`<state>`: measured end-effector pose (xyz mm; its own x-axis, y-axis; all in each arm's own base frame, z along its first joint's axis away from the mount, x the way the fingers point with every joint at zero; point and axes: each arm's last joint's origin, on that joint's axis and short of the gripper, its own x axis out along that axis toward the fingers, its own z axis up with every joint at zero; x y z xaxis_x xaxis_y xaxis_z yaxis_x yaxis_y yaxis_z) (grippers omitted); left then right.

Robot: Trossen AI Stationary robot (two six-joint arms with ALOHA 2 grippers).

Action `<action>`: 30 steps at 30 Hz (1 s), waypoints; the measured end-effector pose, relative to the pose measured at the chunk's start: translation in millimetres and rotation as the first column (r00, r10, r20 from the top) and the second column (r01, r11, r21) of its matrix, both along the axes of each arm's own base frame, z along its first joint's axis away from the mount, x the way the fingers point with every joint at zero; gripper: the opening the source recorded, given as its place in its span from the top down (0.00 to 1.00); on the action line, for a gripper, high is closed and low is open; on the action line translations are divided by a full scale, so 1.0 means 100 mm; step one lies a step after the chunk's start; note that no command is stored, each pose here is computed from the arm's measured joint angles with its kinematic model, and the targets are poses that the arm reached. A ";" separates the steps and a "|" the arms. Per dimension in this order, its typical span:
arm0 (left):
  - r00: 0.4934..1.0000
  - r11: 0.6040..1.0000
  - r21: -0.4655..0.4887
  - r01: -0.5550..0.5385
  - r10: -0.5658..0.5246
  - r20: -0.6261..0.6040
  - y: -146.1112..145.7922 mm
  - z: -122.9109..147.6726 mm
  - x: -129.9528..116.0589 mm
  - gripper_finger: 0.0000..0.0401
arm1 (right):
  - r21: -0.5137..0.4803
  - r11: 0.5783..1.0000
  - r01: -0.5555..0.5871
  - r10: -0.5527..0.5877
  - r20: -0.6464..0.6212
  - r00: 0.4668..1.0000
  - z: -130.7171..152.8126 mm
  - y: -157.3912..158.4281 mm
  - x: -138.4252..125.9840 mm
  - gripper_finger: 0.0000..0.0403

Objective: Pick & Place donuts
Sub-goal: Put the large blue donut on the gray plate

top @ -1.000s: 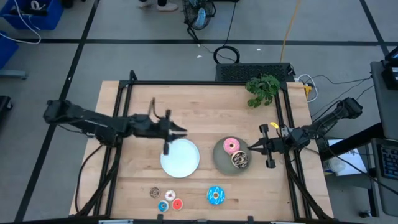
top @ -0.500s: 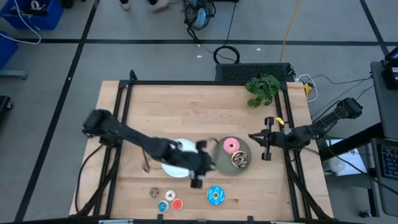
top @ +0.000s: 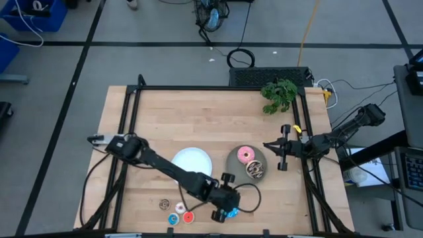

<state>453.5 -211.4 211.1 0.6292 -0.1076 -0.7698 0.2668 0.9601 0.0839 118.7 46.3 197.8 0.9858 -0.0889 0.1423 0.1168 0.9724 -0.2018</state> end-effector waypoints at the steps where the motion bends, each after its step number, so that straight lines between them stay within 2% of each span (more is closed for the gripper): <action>1: 1.000 1.000 -0.019 -0.003 0.003 -0.013 -0.02 -0.04 0.03 0.68 | -0.003 1.000 0.000 0.000 -0.005 1.000 -0.01 0.00 0.00 1.00; 7: 0.986 0.988 -0.098 -0.119 0.106 -0.128 -0.04 -0.16 0.12 0.38 | 0.046 0.999 -0.007 0.008 -0.005 1.000 -0.01 0.00 0.00 1.00; 9: 0.979 0.987 -0.102 -0.127 0.107 -0.175 -0.02 -0.20 0.10 0.31 | 0.047 0.999 -0.008 0.008 -0.005 1.000 -0.01 0.00 0.00 1.00; 12: 0.971 0.985 -0.091 -0.148 0.127 -0.203 0.00 -0.27 0.08 0.25 | 0.048 0.999 -0.008 0.008 -0.003 1.000 -0.01 0.00 0.00 1.00; 16: 0.966 0.980 -0.085 -0.179 0.159 -0.204 0.04 -0.35 0.09 0.25 | 0.047 0.999 -0.008 0.008 -0.004 1.000 -0.01 0.00 0.00 1.00; 21: 0.962 0.968 -0.138 -0.212 0.182 -0.203 0.09 -0.43 0.13 0.29 | 0.044 0.999 -0.007 0.008 -0.013 1.000 -0.02 0.00 0.00 1.00; 30: 0.968 0.967 -0.183 -0.176 0.136 -0.212 0.11 -0.68 0.09 0.37 | 0.057 0.998 -0.010 0.011 -0.024 1.000 -0.03 0.00 0.00 1.00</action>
